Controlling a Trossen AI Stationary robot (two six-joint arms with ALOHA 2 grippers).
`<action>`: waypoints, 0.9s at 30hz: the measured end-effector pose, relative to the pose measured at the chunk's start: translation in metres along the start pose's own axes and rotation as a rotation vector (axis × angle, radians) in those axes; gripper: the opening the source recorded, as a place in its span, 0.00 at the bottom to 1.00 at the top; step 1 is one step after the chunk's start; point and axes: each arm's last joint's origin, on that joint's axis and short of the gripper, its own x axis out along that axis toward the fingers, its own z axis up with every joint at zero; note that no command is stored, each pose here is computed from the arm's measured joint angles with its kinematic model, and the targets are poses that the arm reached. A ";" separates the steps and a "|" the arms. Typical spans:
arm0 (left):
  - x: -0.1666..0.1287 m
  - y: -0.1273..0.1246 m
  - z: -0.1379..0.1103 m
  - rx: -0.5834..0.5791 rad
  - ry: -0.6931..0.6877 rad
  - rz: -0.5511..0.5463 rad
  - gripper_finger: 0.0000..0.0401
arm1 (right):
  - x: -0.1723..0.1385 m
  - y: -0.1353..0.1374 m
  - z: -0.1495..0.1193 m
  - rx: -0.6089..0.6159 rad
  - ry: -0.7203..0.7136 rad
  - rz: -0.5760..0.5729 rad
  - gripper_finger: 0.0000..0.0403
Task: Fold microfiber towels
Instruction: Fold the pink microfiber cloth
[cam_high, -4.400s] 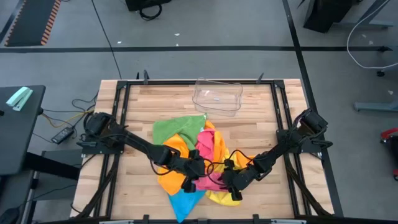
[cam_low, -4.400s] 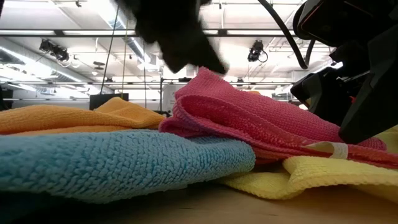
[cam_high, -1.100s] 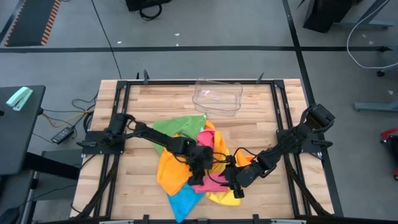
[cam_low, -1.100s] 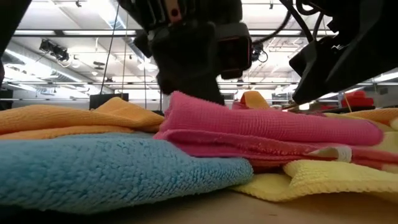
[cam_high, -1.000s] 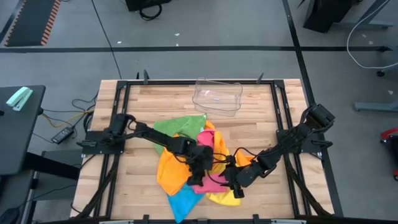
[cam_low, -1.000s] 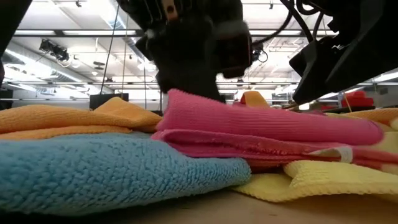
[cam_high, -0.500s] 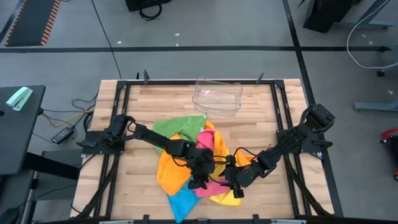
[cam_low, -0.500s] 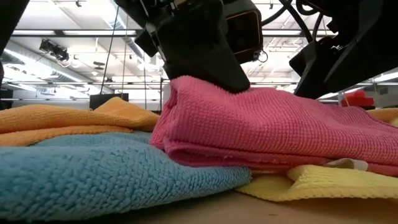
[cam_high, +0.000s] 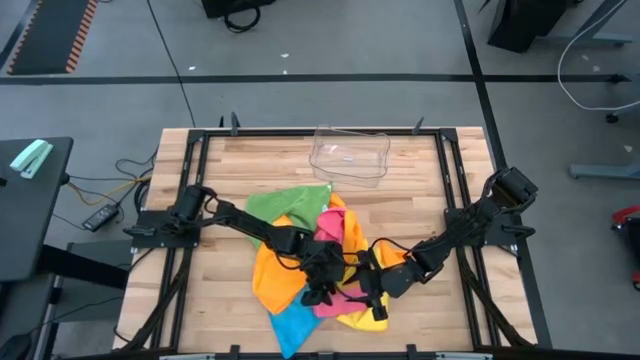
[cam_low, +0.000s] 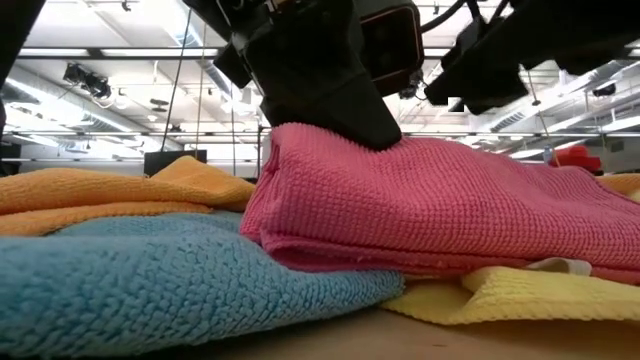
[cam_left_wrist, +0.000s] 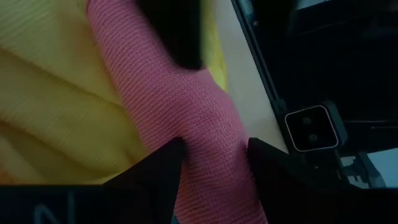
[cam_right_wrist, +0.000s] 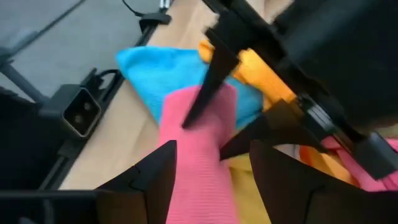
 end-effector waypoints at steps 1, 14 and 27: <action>0.001 -0.001 0.000 0.007 -0.001 -0.002 0.48 | 0.002 -0.001 -0.001 0.002 0.004 -0.013 0.55; 0.006 -0.011 -0.002 0.034 -0.003 0.001 0.46 | 0.028 0.001 -0.028 0.082 0.059 -0.010 0.69; 0.006 -0.010 -0.002 0.032 -0.005 0.013 0.46 | 0.027 0.009 -0.023 0.158 0.017 0.088 0.73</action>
